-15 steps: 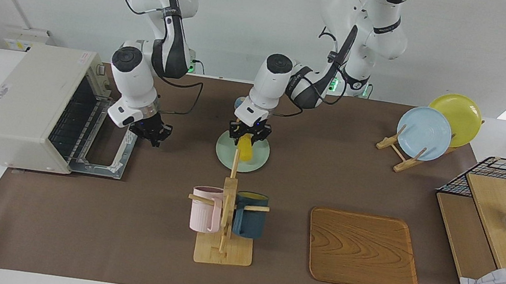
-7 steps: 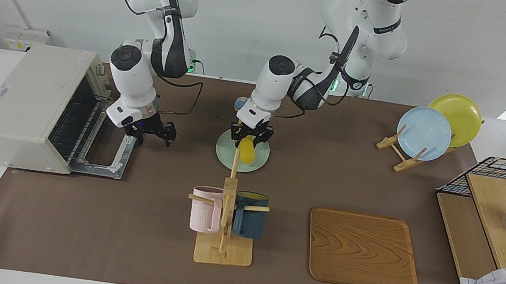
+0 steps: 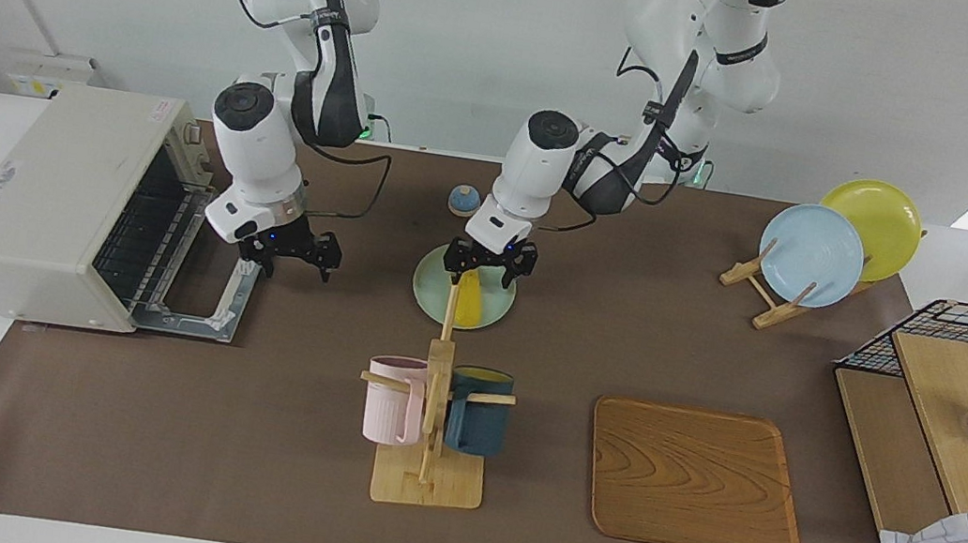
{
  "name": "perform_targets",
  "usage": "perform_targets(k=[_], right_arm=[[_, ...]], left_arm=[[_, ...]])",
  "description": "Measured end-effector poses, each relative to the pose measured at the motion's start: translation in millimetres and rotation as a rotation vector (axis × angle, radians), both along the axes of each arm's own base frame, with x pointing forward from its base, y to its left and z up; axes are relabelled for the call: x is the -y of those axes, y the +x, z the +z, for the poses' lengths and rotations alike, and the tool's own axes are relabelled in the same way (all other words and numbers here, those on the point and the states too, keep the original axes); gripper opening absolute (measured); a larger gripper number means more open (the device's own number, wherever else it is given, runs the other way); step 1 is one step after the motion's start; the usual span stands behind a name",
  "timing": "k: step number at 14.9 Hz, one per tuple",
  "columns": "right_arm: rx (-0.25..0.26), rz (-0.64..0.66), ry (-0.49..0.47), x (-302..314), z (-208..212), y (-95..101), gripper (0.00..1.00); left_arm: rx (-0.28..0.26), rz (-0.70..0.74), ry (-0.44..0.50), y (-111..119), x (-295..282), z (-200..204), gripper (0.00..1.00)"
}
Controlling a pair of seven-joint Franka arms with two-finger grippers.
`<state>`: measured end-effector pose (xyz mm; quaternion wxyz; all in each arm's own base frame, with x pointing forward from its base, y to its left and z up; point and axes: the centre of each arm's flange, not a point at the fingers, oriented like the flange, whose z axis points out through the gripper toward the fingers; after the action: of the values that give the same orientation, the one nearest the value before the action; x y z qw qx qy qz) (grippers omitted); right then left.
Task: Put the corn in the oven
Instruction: 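Lower the corn onto the green plate while the right gripper opens the oven door, then release the corn and withdraw the left gripper while the right gripper reaches the plate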
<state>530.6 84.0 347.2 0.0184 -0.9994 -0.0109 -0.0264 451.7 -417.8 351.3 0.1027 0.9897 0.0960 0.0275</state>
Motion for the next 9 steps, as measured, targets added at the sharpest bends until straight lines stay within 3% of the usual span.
perform_targets(k=[5,9], right_arm=[[-0.025,0.019,0.001,-38.7,30.3,11.1,1.0],[-0.051,-0.004,0.002,-137.3,76.6,15.7,1.0]], left_arm=[[-0.079,0.024,0.04,54.2,-97.5,80.5,1.0],[-0.107,0.02,0.078,105.1,-198.8,134.6,1.0]])
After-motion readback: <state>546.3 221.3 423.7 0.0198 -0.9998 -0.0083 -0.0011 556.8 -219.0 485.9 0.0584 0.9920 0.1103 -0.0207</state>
